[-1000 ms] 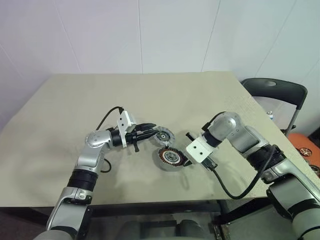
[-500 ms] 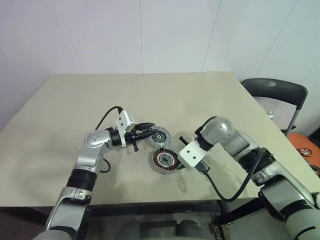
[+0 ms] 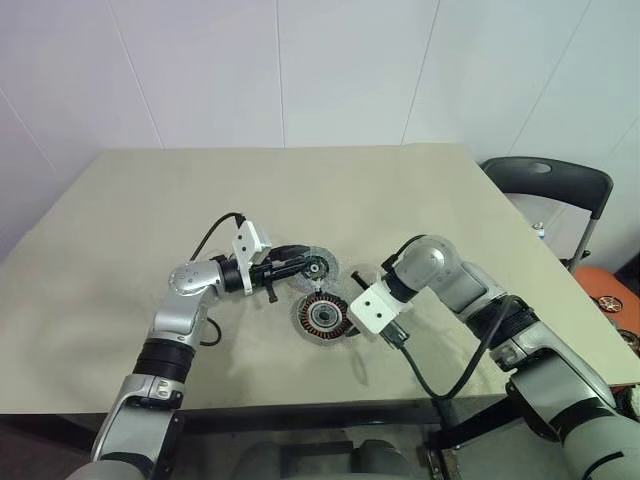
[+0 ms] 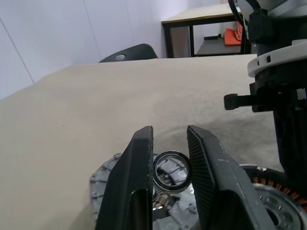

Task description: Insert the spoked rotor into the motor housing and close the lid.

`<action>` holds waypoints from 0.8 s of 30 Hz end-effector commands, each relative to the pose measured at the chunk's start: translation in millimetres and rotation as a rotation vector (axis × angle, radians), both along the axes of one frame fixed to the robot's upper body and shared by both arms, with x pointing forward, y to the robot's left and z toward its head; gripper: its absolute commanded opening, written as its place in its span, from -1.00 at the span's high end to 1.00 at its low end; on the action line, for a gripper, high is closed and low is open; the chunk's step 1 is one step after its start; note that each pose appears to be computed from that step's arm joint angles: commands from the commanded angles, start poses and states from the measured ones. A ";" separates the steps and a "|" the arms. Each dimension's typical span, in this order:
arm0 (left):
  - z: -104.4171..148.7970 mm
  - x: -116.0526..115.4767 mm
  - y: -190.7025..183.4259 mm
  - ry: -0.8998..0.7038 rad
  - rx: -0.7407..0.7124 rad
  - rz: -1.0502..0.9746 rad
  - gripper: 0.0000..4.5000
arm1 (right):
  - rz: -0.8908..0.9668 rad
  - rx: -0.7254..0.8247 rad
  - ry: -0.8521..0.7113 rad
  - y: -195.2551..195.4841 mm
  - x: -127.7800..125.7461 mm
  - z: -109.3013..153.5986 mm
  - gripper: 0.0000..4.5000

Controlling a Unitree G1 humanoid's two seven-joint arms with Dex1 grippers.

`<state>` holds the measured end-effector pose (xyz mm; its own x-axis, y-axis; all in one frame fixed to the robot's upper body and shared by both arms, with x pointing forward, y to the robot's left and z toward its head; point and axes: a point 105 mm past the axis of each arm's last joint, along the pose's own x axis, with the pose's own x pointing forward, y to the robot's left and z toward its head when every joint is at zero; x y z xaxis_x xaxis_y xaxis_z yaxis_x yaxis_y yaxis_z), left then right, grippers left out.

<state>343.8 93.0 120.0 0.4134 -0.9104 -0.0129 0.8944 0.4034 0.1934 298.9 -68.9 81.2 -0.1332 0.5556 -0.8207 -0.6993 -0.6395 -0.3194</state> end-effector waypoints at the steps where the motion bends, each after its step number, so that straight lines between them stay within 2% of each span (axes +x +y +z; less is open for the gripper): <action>1: 9.8 -1.4 -3.6 -0.048 -0.014 -0.009 0.67 | -0.002 0.088 -0.076 14.5 11.0 21.7 0.87; 5: 8.6 -2.0 -3.4 -0.045 -0.014 -0.008 0.67 | -0.054 0.114 -0.083 20.5 17.5 23.4 0.37; 16: 8.1 -3.2 0.0 -0.038 -0.010 -0.008 0.67 | -0.070 0.090 -0.041 5.6 14.7 31.9 0.37; 24: 7.2 -4.1 7.6 -0.027 0.009 -0.012 0.67 | -0.108 0.095 0.046 -6.1 7.2 40.2 0.37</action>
